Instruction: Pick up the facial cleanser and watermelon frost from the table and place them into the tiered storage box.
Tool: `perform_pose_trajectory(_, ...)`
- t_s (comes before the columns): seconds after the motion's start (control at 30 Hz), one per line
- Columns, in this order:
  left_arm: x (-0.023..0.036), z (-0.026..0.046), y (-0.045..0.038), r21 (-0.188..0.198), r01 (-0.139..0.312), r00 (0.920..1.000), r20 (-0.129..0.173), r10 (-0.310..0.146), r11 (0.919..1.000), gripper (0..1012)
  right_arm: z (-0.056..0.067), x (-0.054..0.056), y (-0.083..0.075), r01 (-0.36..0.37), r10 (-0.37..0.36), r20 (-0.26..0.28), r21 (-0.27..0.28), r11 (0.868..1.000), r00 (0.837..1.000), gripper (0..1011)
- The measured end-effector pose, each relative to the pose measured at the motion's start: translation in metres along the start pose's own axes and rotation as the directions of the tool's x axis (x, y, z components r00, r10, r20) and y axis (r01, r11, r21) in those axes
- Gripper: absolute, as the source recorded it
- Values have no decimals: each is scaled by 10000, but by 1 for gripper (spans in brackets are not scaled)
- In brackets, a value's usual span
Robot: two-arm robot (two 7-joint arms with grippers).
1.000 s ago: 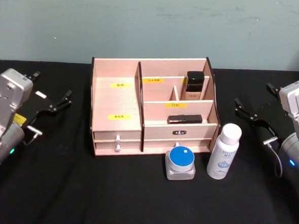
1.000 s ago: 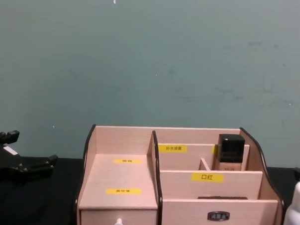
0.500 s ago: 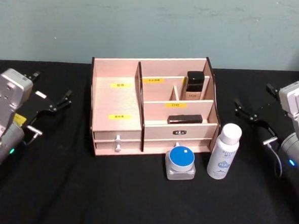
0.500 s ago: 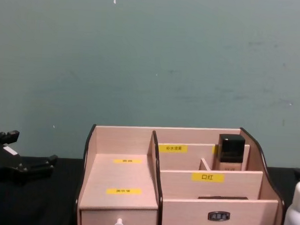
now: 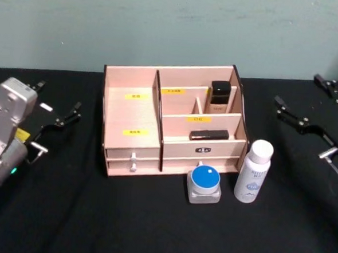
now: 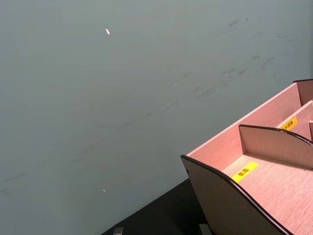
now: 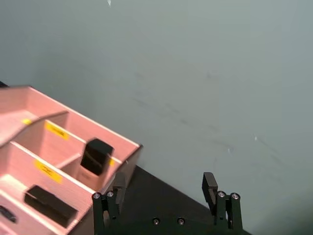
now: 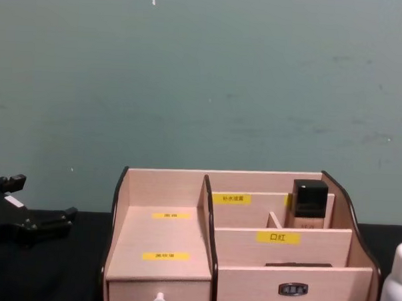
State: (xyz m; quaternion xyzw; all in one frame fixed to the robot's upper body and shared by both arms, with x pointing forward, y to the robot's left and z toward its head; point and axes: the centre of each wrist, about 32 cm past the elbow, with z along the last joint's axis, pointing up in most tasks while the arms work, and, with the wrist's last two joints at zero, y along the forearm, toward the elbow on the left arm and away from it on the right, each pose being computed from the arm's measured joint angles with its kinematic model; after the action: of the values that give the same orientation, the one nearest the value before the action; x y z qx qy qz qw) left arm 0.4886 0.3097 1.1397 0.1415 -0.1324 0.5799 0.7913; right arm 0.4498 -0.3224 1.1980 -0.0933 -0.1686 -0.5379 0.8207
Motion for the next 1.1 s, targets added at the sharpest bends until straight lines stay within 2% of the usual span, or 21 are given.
perform_pose_trajectory(0.23, 0, 1, 0, -3, -1, 10000, 1, 1, 10000, 1001, 282, 12, -295, -687, 692, -90, 494, 9964, 9976, 1002)
perform_pose_trajectory(0.43, 0, 0, 0, -2, 0, 10000, 0, 0, 10000, 1001, 455, -14, -545, -1506, 1527, -465, 449, 9876, 9872, 1002)
perform_pose_trajectory(0.57, 0, 1, 0, -2, -1, 10000, 0, 1, 10000, 1001, 495, -35, -630, -1855, 1866, -695, 222, 9824, 9800, 1002)
perform_pose_trajectory(0.7, 0, 0, 0, -1, 0, 10000, 0, 0, 10000, 1001, 515, -73, -717, -2279, 2247, -882, -282, 9733, 9704, 1002)
perform_pose_trajectory(0.93, 0, 0, 0, -1, -1, 10000, 0, 1, 10000, 1001, 485, -109, -779, -2794, 2692, -1052, -992, 9550, 9573, 1002)
perform_pose_trajectory(0.97, 0, 1, 0, -2, 0, 10000, 0, 0, 10000, 1001, 476, -120, -786, -2909, 2794, -1048, -1185, 9494, 9544, 1002)
perform_pose_trajectory(1.0, 0, 0, 0, -1, 0, 10000, 1, 0, 10000, 1001, 476, -120, -786, -2909, 2794, -1048, -1185, 9494, 9544, 1002)
perform_pose_trajectory(1.1, 0, 0, 0, -1, 0, 10000, 0, 0, 10000, 1001, 446, -139, -782, -3005, 2865, -1037, -1645, 9395, 9524, 1002)
